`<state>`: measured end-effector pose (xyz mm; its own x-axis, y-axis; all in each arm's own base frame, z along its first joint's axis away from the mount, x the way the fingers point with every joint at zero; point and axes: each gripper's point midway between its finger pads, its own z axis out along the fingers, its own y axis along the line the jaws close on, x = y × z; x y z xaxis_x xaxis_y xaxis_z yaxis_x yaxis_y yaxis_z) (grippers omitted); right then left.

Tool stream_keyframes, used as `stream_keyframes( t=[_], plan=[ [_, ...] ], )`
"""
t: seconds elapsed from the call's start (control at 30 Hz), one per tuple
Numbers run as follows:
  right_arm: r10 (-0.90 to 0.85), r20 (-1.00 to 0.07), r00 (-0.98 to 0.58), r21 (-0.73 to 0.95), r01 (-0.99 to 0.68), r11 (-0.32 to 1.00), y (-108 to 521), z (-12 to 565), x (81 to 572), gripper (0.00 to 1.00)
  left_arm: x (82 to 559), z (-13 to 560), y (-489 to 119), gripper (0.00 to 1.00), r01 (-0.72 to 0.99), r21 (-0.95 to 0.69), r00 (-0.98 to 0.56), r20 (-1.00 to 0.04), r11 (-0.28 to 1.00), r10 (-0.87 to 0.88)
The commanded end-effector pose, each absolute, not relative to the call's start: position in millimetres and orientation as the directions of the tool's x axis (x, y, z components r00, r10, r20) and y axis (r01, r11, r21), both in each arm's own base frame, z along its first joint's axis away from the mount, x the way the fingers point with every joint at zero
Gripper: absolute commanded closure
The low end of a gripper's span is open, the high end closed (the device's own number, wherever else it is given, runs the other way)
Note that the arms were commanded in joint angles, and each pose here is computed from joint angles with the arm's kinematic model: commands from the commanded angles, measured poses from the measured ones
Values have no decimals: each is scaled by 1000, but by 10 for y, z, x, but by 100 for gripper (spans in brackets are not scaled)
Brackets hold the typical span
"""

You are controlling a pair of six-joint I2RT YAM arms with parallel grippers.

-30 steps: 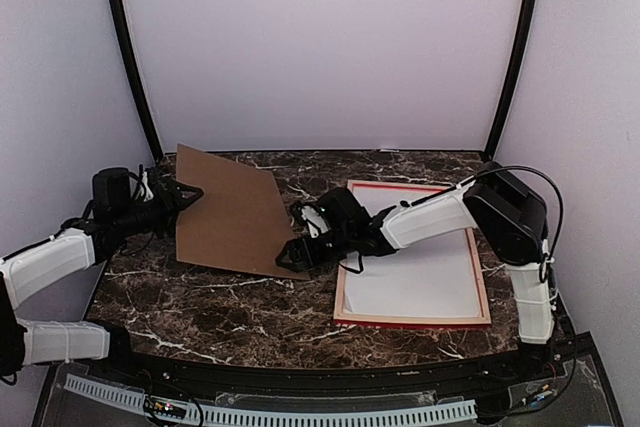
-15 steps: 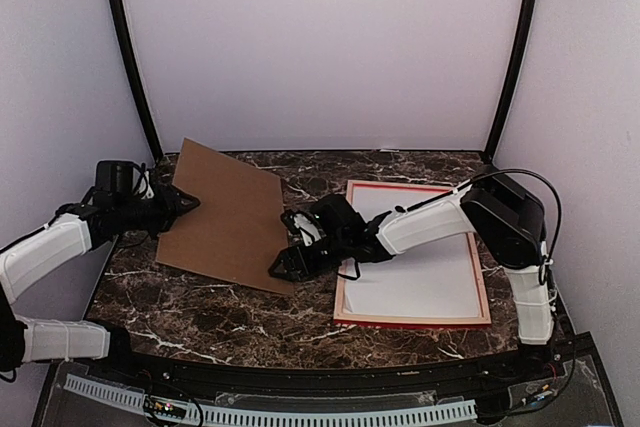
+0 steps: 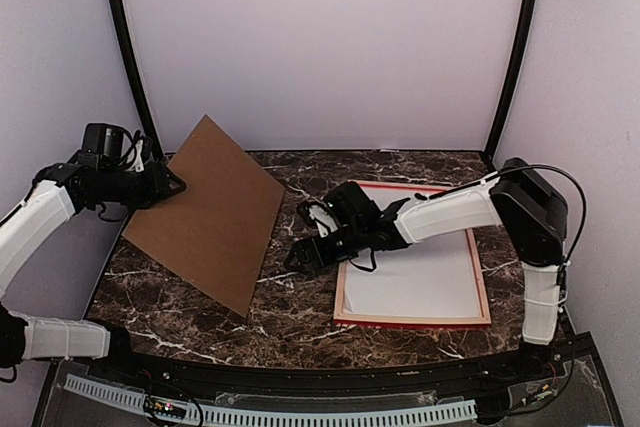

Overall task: Put the photo into the frame
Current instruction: Pick up the backboard from the center of the board, then turn over the backboard.

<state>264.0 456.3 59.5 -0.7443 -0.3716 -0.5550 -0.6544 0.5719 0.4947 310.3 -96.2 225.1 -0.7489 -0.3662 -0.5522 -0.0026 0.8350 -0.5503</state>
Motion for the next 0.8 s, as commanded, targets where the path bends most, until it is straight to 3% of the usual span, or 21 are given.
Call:
stream_keyframes(
  t=[0.0,0.27,0.77],
  plan=[
    [-349,-606,-714,437,-667,604,4393,898,2760,2,3049,2565,-946,100,95,-457,-743,-624,884,-243],
    [-337,-597,-728,442,-649,619,4309,860,2775,1,2971,2628,-928,100,112,-410,-779,-602,905,-176],
    [-327,-541,-775,597,-628,500,4854,642,2634,3,2819,2121,-1260,99,86,-579,-827,-495,811,-265]
  ],
)
